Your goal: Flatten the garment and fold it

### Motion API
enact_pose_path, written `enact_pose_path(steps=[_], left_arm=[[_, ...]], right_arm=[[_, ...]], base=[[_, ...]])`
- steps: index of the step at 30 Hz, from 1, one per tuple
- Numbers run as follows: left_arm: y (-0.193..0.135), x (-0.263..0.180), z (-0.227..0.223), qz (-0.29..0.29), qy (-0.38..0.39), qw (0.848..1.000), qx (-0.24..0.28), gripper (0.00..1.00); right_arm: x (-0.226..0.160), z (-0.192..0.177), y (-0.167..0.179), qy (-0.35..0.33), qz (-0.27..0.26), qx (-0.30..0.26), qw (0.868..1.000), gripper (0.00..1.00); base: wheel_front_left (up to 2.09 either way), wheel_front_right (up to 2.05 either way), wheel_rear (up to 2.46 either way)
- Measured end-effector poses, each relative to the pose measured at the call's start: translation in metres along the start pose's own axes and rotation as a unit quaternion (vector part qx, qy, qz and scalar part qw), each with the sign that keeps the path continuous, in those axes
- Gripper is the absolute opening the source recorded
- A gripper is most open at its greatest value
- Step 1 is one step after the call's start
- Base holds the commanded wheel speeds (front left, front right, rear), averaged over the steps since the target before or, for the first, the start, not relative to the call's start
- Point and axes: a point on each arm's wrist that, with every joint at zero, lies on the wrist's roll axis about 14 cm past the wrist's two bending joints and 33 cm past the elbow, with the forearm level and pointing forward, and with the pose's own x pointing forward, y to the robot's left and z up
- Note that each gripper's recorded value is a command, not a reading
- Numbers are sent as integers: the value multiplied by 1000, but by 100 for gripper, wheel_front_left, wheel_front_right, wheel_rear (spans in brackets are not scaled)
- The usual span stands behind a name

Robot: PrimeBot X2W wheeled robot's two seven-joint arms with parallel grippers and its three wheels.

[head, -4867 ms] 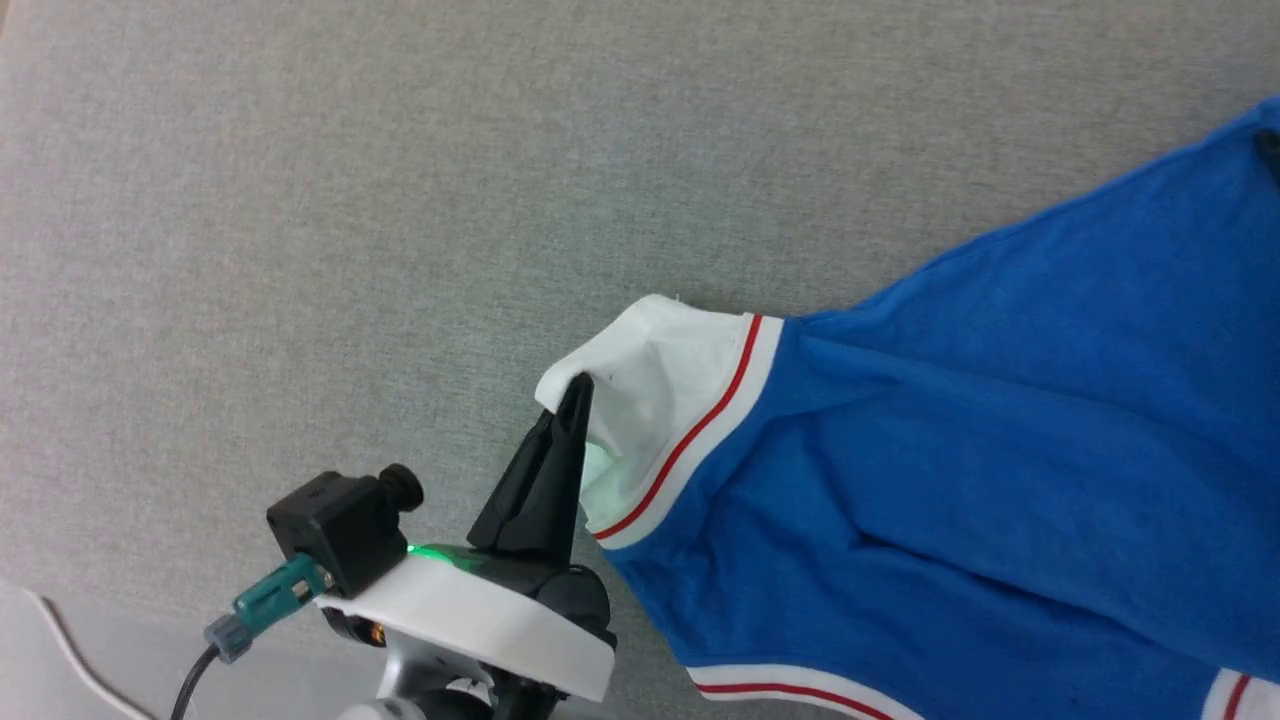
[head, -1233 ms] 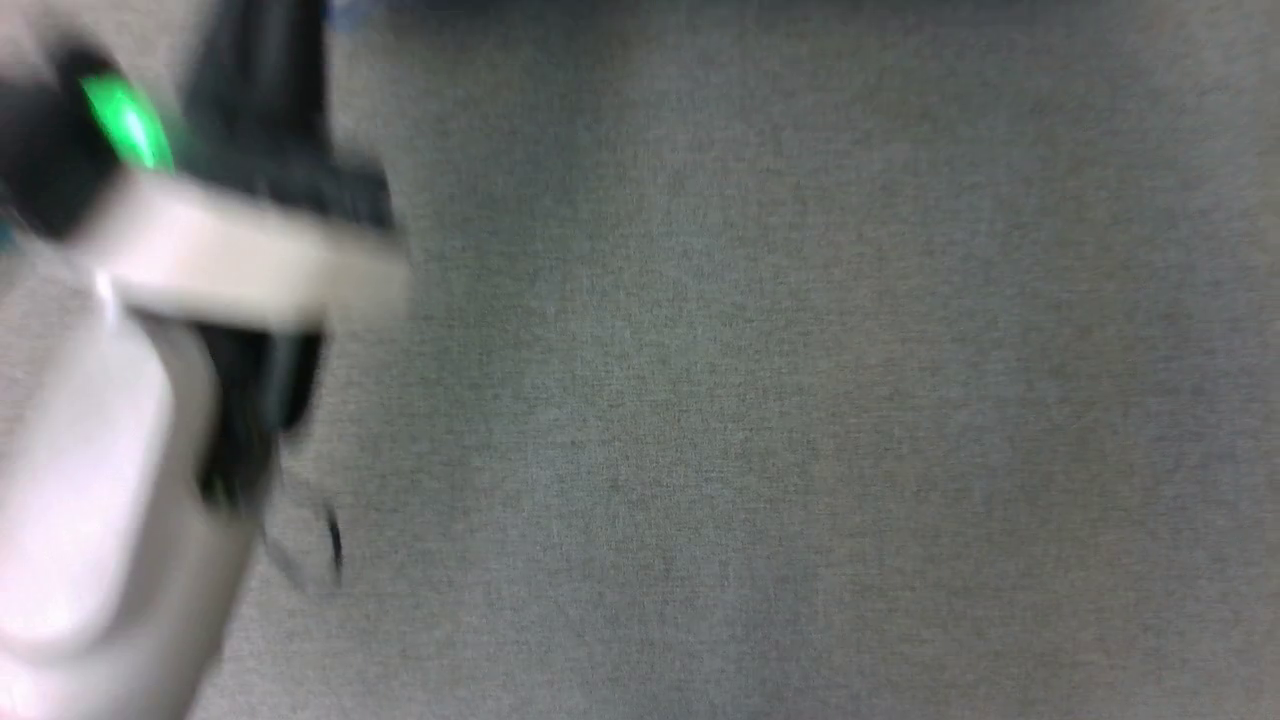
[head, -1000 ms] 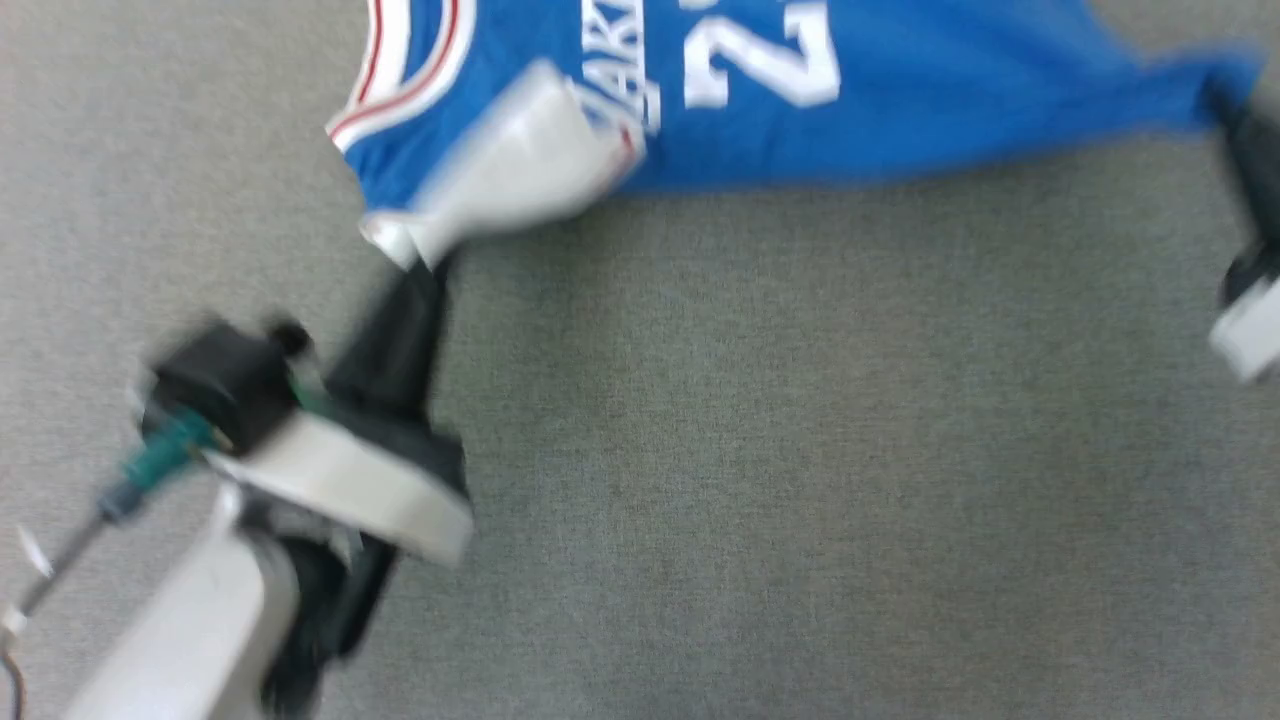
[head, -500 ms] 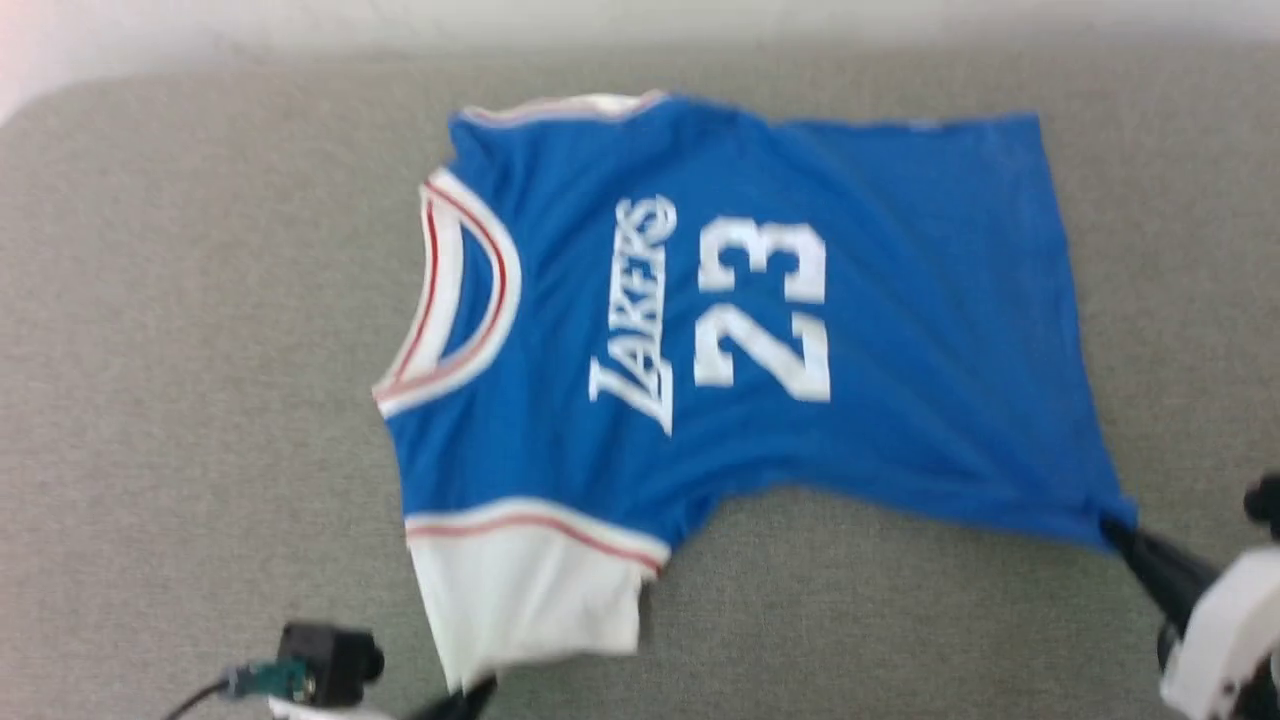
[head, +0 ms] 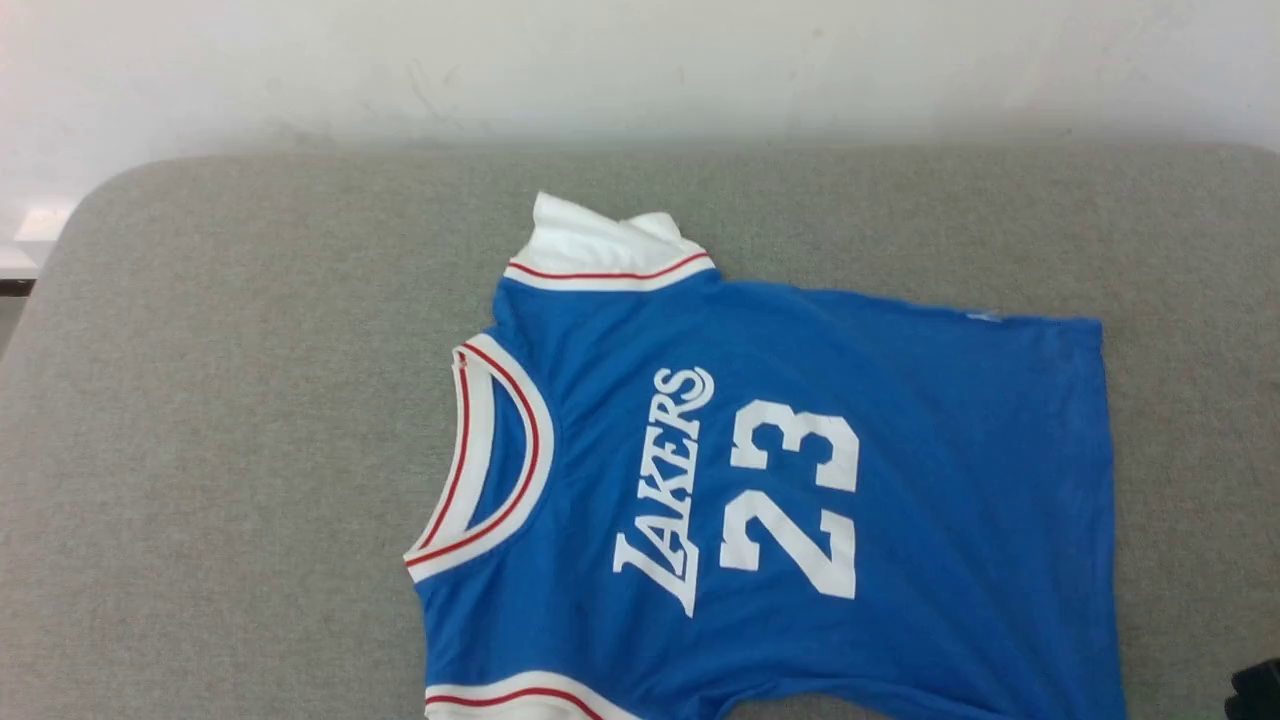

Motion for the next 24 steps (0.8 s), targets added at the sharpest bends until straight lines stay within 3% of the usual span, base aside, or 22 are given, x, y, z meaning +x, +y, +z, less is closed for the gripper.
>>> enact_pose_path(steps=[5, 9, 19, 24], left_arm=[[1, -13, 17, 5, -46, 999, 6, 0], [-1, -17, 60, 11, -128, 990, 55, 0], [-28, -7, 184, 8, -279, 929, 242, 0], [-39, 17, 233, 0, -306, 906, 292, 0]], right_arm=[[-9, 10, 2, -27, -1, 9, 1000, 0], [-12, 37, 1, -84, -12, 0, 996, 0], [-5, 124, 0, -194, -26, -59, 979, 0], [11, 154, -5, -208, -31, -82, 974, 0]], base=[[0, 0, 0], [0, 0, 0], [0, 0, 0], [0, 0, 0]])
